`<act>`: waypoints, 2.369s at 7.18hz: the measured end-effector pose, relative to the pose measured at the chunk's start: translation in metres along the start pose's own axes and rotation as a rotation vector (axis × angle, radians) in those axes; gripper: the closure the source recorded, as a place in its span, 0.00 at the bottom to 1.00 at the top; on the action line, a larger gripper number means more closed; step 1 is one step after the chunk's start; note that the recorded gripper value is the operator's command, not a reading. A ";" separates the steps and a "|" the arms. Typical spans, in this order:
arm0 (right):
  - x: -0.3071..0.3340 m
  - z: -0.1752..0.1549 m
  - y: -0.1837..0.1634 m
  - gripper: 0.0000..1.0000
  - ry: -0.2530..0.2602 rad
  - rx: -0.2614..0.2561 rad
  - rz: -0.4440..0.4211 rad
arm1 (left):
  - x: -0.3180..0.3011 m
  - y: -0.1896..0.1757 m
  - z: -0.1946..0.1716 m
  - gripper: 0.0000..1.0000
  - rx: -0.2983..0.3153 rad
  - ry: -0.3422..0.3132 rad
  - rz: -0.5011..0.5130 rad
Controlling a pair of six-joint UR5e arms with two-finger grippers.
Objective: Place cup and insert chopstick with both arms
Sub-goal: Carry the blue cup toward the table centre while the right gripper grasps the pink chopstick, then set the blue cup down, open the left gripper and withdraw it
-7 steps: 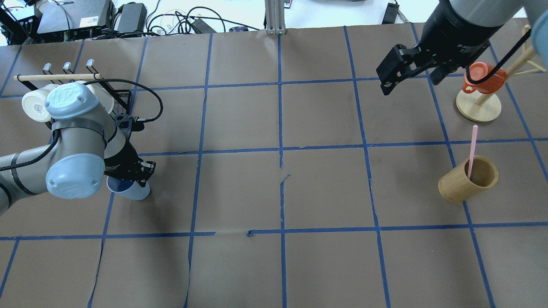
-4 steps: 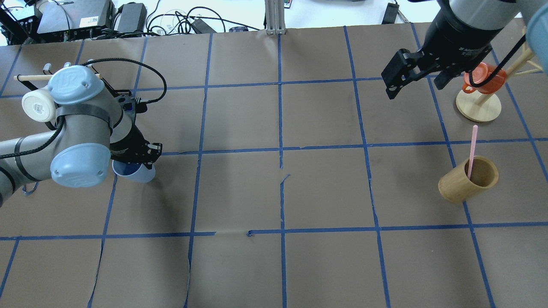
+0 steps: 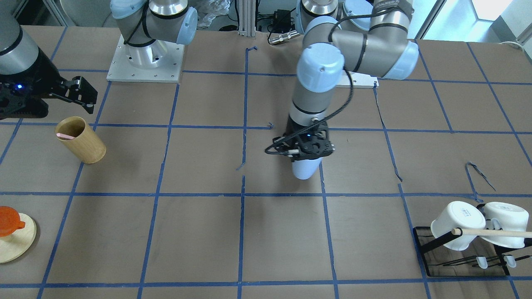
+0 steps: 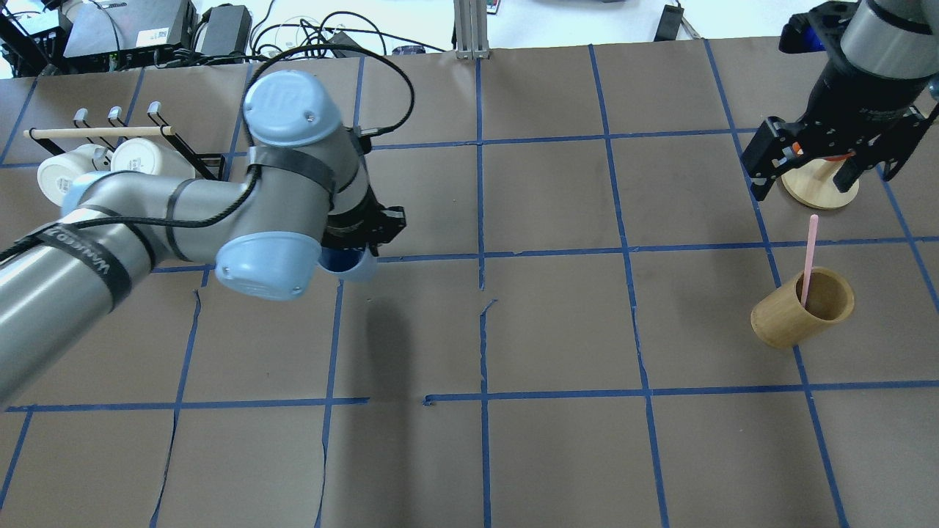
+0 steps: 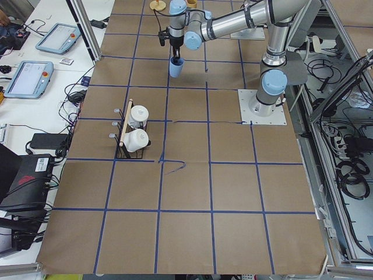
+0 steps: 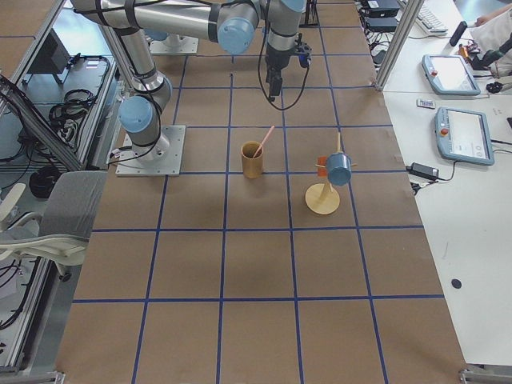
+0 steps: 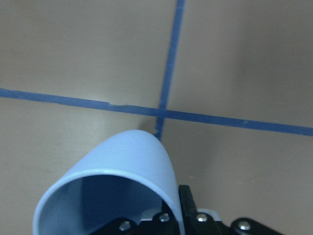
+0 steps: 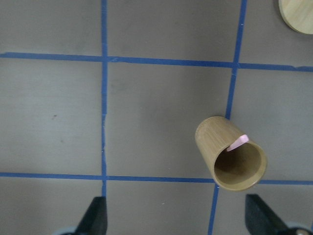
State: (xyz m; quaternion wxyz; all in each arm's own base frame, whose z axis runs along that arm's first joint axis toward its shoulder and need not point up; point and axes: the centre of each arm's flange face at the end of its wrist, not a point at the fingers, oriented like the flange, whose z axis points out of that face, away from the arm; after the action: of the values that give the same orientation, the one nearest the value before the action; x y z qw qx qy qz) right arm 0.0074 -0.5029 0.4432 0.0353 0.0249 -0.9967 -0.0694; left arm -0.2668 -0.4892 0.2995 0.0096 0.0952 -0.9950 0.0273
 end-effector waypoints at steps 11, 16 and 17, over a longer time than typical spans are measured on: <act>0.065 0.107 -0.013 0.02 -0.073 0.100 -0.432 | 0.157 0.014 0.067 0.00 -0.022 -0.049 0.333; 0.076 0.105 -0.007 0.57 -0.082 0.106 -0.507 | 0.112 -0.057 0.010 0.00 0.060 0.012 0.207; 0.076 0.105 -0.007 0.66 -0.081 0.105 -0.504 | 0.091 -0.072 -0.017 0.00 0.084 0.032 0.167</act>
State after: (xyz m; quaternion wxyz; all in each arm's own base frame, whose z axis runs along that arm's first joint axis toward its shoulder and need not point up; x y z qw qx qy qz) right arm -0.0759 -0.4994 0.3440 -0.0243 0.2712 -0.9619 -0.0251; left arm -0.3426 -0.5761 0.3222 0.0192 0.0118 -0.9972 0.0712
